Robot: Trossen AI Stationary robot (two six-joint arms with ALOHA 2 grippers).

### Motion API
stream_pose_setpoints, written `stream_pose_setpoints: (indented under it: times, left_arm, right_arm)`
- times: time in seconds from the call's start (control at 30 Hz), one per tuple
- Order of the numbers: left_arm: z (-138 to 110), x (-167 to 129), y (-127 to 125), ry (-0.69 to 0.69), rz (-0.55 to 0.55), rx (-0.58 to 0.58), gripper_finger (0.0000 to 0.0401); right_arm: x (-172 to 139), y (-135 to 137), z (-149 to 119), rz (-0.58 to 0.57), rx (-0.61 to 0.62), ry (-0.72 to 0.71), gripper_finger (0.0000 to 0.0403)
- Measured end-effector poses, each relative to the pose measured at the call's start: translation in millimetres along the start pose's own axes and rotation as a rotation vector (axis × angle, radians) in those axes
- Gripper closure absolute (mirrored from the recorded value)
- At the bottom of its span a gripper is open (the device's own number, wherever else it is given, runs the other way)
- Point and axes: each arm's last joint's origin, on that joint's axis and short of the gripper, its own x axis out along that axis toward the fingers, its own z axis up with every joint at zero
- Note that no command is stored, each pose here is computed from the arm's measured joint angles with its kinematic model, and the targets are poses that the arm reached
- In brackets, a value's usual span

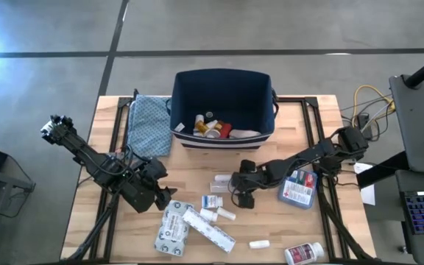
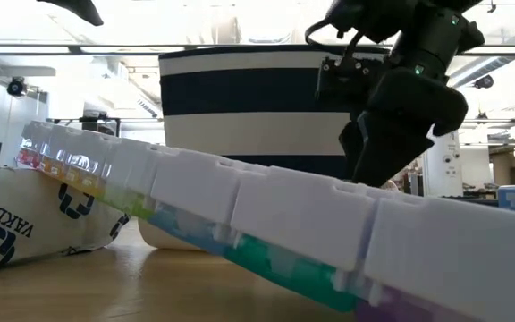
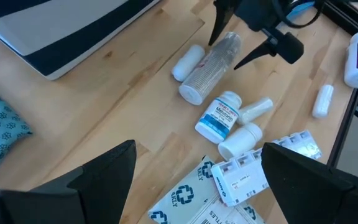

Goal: Pick & place medical supplies in basket/bin
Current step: Put the brown bandage into the bin

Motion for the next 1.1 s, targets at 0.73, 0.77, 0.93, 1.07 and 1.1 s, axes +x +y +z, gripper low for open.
stream_pose_setpoints:
  times: [0.73, 0.77, 0.93, 1.07, 1.1]
  left_arm:
    - [1, 0, 0, -0.020, 0.005, -0.040, 0.0077]
    - [1, 0, 0, -0.020, 0.005, -0.039, 0.0077]
    - [1, 0, 0, -0.021, 0.004, -0.039, 0.0077]
    - [1, 0, 0, -0.022, 0.002, -0.040, 0.0077]
    - [1, 0, 0, -0.022, 0.002, -0.039, 0.0077]
  right_arm:
    - [-75, 24, 62, 0.087, -0.016, -0.083, 0.0286]
    - [-91, 26, 73, 0.088, -0.020, -0.136, 0.0286]
    - [-165, 12, 115, -0.112, 0.016, -0.387, 0.0285]
    - [-208, -25, 145, -0.273, 0.107, -0.507, 0.0285]
    - [-213, -38, 151, -0.297, 0.136, -0.514, 0.0285]
